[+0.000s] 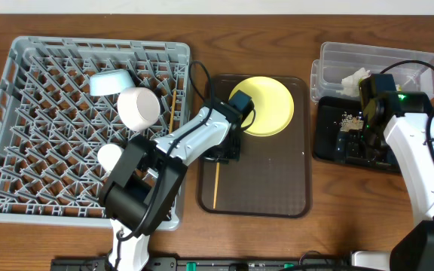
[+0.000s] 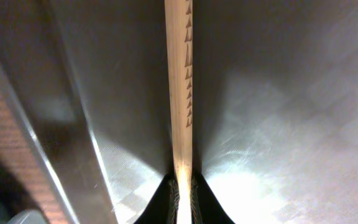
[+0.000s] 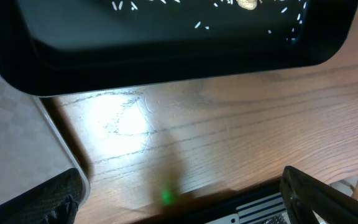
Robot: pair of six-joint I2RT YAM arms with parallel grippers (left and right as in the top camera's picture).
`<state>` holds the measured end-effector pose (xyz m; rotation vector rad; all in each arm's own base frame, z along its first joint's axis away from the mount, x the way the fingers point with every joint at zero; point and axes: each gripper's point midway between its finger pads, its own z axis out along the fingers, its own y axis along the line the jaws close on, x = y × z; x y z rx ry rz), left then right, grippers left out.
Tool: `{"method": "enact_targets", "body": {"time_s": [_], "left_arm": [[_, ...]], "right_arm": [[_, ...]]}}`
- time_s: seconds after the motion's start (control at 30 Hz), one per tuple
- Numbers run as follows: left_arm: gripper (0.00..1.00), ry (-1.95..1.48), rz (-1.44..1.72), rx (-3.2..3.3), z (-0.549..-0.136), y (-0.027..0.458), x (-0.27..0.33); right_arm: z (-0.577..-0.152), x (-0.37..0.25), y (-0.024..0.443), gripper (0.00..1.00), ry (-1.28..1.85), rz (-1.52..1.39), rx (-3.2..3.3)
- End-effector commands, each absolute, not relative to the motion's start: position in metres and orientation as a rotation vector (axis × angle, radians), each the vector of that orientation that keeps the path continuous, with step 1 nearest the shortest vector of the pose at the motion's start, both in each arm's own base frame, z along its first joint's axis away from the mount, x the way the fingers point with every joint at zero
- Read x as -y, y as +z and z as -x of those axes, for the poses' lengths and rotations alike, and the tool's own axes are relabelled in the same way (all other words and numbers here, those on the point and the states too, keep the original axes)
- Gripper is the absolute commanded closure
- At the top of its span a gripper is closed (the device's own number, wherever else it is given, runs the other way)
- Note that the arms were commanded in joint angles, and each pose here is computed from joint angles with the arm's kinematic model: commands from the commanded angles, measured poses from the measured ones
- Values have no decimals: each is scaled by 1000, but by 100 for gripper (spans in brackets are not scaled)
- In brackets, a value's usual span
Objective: Sort waste into correct bins and load items into the dishwasher
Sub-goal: 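Carry second chopstick left and insert it into the dish rack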
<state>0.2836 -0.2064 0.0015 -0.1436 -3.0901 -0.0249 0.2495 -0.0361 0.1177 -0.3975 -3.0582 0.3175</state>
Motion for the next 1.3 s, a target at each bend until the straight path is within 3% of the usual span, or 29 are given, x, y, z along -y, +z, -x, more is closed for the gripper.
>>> {"method": "enact_targets", "body": {"time_s": [0.0,0.2,0.53,1.17,1.27], "left_arm": [[94,5,254,3158,-295,34,207],[94,93,309,3301,-309,109,195],[94,14,113,3540,-335,188,102],[94,-137,127,3287,-346,94,77],[83,-139,127,3283,-347,90,77]], "right_arm": [[-250,41,123,1,326,437,3072],[-250,41,123,1,326,438,3072],[-251,41,123,1,326,438,3073],[-248,41,123,1,326,435,3062],[-248,41,123,1,326,435,3063]]}}
